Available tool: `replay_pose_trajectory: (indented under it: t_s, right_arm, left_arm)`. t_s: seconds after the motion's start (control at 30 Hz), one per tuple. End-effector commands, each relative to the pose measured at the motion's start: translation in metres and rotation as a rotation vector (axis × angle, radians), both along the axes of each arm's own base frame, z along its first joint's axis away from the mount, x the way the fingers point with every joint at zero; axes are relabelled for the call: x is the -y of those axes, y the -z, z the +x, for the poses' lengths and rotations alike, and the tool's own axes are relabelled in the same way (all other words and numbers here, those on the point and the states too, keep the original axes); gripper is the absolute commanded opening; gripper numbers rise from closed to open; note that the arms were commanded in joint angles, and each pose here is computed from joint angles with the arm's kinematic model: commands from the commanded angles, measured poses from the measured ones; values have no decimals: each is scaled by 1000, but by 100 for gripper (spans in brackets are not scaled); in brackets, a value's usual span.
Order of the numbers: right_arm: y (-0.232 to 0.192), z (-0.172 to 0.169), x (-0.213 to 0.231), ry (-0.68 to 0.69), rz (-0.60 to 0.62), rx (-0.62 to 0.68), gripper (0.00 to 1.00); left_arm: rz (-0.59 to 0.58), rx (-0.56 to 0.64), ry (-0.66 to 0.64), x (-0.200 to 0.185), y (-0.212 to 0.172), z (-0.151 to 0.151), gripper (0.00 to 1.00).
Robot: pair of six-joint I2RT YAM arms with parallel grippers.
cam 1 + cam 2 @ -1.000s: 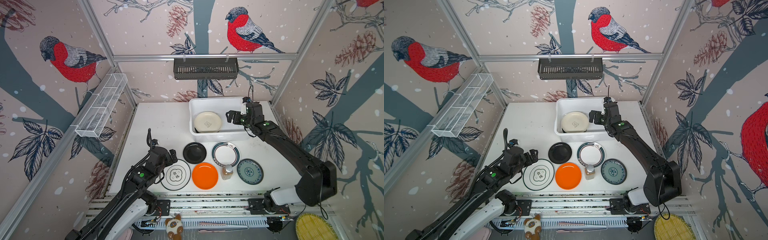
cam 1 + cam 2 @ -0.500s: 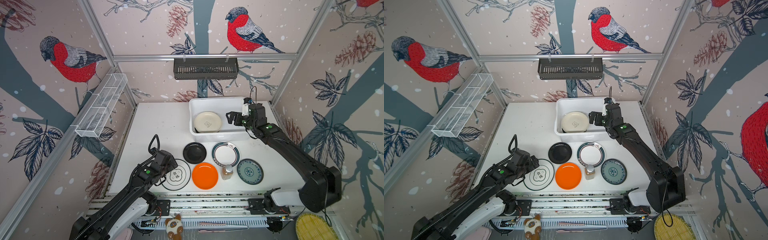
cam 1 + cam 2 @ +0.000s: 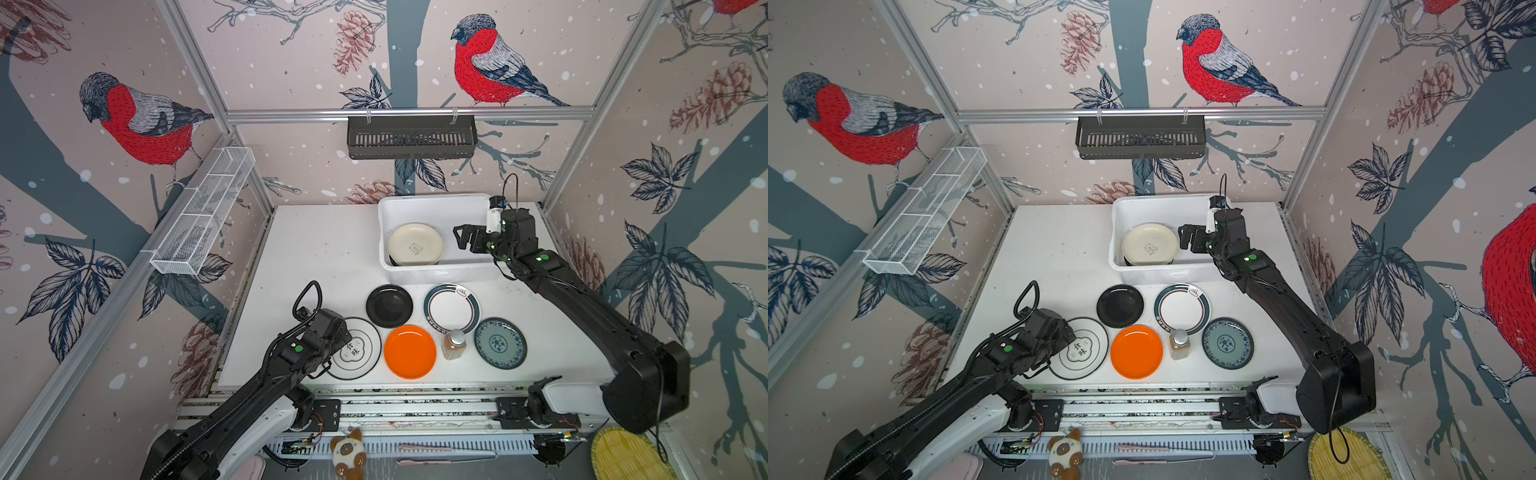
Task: Place the plates into the plastic bin on the countertop
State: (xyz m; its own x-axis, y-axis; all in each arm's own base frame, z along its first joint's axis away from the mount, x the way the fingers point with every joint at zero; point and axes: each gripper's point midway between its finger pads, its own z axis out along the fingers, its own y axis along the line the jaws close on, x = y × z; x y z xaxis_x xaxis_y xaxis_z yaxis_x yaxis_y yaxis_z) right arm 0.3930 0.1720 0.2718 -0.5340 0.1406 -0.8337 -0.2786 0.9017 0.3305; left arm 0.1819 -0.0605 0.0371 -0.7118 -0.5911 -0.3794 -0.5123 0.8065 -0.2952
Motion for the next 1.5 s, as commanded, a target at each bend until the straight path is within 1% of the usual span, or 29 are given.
replay_pose_trajectory:
  t_s: [0.0, 0.23, 0.37, 0.5, 0.63, 0.83, 0.97, 1.07, 1.3, 1.33, 1.4, 1.47]
  right_arm:
    - [-8, 1, -2, -14, -2, 40, 100]
    - [-9, 1, -2, -17, 0, 44, 100]
    - [-10, 0, 0, -9, -5, 49, 100]
    - [-7, 0, 2, 1, -3, 43, 100]
    - [-4, 1, 3, 2, -2, 36, 100]
    - [-2, 2, 3, 5, -2, 28, 100]
    - [-1, 3, 3, 8, 2, 27, 100]
    - [0, 3, 3, 12, 1, 21, 100]
    - [3, 2, 3, 15, 7, 11, 100]
    - [3, 2, 3, 15, 8, 11, 100]
    - [1, 2, 3, 14, 11, 13, 100]
    - [1, 2, 2, 13, 12, 14, 100]
  left_arm:
    - [35, -16, -39, -9, -1, -3, 98]
    - [24, 1, -41, -9, 1, -3, 98]
    - [21, 4, -36, -8, 2, -2, 96]
    - [-16, 28, -16, -1, 4, 0, 88]
    - [-46, 33, -11, 2, 10, -1, 83]
    - [-61, 12, -22, 0, 21, -9, 80]
    - [-78, 37, -28, 0, 21, -10, 75]
    - [-91, 55, -29, 0, 20, -10, 69]
    - [-99, 69, 2, 4, 20, -8, 63]
    - [-98, 68, 9, 5, 21, -8, 61]
    - [-92, 66, 18, 5, 22, -6, 50]
    - [-89, 63, 25, 7, 22, -5, 48]
